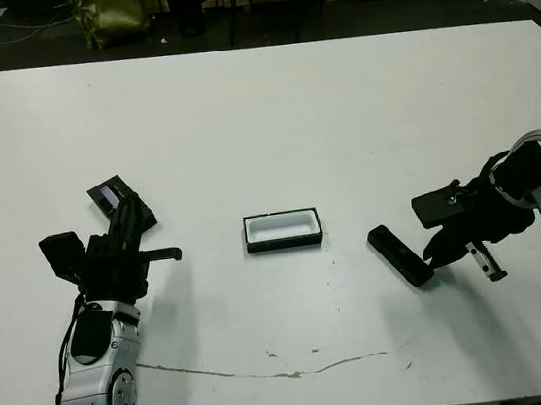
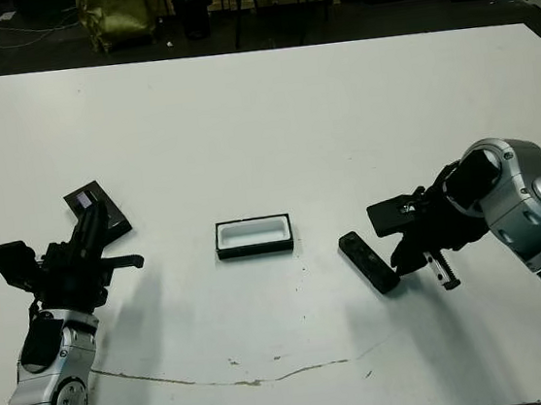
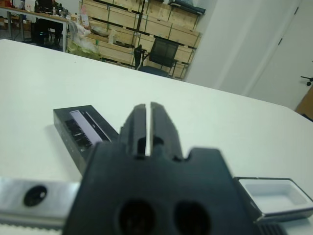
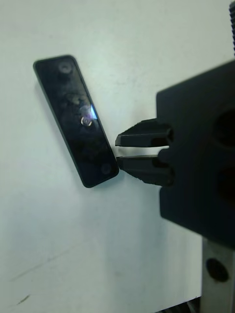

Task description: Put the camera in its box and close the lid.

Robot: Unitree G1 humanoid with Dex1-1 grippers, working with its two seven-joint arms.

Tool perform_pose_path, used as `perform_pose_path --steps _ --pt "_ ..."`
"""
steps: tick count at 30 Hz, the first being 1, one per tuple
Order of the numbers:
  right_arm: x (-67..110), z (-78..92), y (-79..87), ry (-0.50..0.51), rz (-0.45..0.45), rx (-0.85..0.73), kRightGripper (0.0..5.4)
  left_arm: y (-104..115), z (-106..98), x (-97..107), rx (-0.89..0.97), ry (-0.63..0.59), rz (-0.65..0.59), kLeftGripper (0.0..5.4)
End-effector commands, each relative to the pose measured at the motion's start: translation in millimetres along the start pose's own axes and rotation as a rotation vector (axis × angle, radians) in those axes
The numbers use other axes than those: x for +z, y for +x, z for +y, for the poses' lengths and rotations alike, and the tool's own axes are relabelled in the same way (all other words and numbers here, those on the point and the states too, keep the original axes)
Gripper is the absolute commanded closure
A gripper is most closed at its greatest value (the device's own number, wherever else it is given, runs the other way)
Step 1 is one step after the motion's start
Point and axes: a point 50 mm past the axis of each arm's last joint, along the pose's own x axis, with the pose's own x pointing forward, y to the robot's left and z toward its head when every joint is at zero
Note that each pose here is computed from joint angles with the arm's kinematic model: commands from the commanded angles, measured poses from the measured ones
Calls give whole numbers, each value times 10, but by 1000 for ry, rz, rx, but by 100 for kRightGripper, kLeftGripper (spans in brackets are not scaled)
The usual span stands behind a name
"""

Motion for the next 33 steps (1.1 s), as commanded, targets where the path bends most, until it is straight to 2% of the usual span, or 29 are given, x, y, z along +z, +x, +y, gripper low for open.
perform_pose_path --steps 1,9,12,15,19,23,28,30,33 --pt "-18 15 11 2 11 18 540 -32 21 -62 18 -1 37 538" --pt "-13 34 -22 -5 -33 12 540 -37 19 -64 15 -2 34 538" --pt "-57 16 -17 -31 53 -31 540 -39 16 -62 17 -1 36 538" --pt "-150 -9 5 -3 87 -45 540 -40 15 -63 15 -3 33 538" --pt "-240 -30 -15 -35 160 -76 540 -38 23 -70 15 3 33 538" --pt "-364 -65 -32 -16 211 -93 540 -37 17 -68 17 -4 37 538" --pt "-405 -110 -166 -18 257 -157 540 -39 9 -66 16 -4 37 538" --pt "-405 -123 -239 -24 216 -241 540 -41 8 -66 14 1 33 538" --pt "-335 -83 -481 -3 35 -476 540 -42 2 -62 13 3 37 538"
